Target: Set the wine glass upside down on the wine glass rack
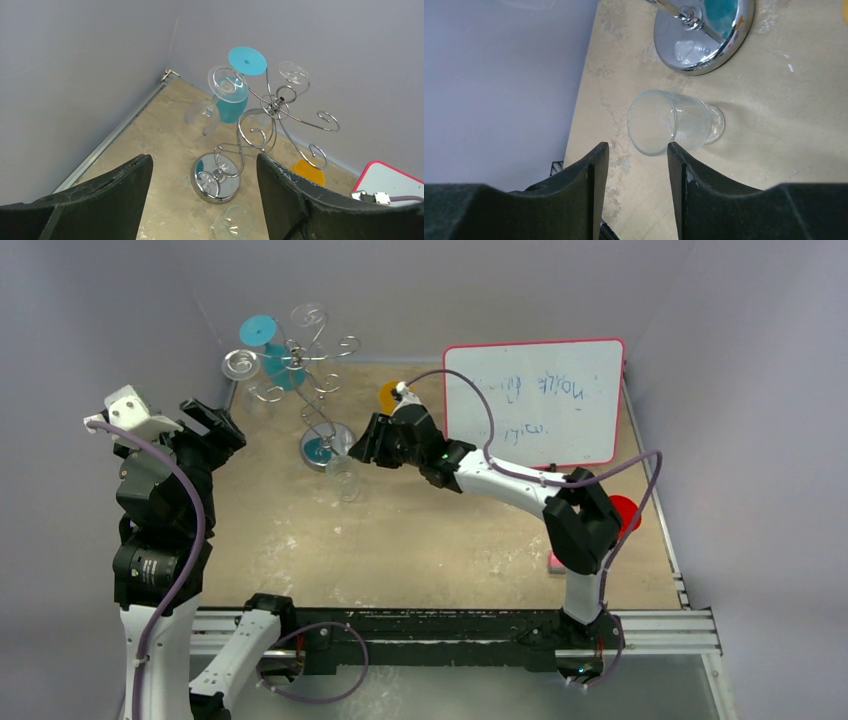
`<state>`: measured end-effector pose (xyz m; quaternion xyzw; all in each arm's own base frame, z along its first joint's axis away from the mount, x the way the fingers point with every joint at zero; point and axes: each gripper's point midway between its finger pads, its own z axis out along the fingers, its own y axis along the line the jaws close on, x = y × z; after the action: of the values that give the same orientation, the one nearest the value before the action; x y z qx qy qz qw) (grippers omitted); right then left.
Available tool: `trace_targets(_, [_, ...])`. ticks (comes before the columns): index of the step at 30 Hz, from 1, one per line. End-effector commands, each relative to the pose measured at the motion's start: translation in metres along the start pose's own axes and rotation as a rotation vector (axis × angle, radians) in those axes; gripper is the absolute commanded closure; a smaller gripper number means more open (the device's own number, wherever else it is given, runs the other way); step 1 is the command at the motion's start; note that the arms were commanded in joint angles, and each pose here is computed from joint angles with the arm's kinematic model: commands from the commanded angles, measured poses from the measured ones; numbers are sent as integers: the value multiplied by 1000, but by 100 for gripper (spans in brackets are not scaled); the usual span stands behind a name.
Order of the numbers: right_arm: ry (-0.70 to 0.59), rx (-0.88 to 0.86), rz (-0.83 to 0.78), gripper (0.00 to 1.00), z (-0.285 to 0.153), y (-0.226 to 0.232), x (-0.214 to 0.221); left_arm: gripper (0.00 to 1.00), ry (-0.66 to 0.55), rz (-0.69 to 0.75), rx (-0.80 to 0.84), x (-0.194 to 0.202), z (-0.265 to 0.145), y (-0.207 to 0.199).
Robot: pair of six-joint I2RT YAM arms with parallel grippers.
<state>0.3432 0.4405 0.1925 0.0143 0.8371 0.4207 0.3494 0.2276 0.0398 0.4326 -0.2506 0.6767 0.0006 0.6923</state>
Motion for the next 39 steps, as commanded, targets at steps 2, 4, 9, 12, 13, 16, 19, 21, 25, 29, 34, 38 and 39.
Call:
trace_targets(2, [16, 0, -89, 51, 19, 15, 1, 25, -56, 15, -17, -18, -4, 3])
trace_targets(4, [41, 29, -122, 51, 25, 7, 8, 25, -59, 17, -13, -19, -4, 2])
trace_targets(9, [9, 98, -177, 54, 25, -8, 2, 25, -55, 19, -5, -17, -2, -1])
trace_targets(12, [-3, 130, -209, 55, 29, -14, -1, 26, -47, 20, 9, -16, -1, -4])
trace_targets(13, [1, 132, -216, 55, 30, -14, -1, 26, -47, 20, 10, -16, -1, -5])
trace_targets(16, [14, 114, -228, 55, 34, -12, 2, 26, -53, 17, 6, -17, -2, -3])
trace_targets(19, [28, 115, -234, 56, 37, -15, 5, 26, -58, 15, 8, -16, -2, -3])
trace_targets(21, [39, 111, -235, 56, 40, -16, 9, 26, -63, 15, 9, -16, -3, -2])
trace_targets(25, [66, 78, -238, 57, 49, -14, 17, 26, -65, 19, -3, -14, -1, 0])
trace_targets(29, [88, 86, -238, 59, 54, -18, 23, 26, -65, 20, 10, -14, -1, -3])
trace_targets(34, [86, 110, -250, 74, 51, -21, 20, 27, -62, 24, 24, -14, -1, -5])
trace_targets(38, [84, 125, -279, 93, 43, -21, 16, 27, -60, 34, 42, -14, -2, -7])
trace_targets(39, [81, 122, -287, 96, 40, -20, 14, 27, -56, 42, 55, -12, -1, -10])
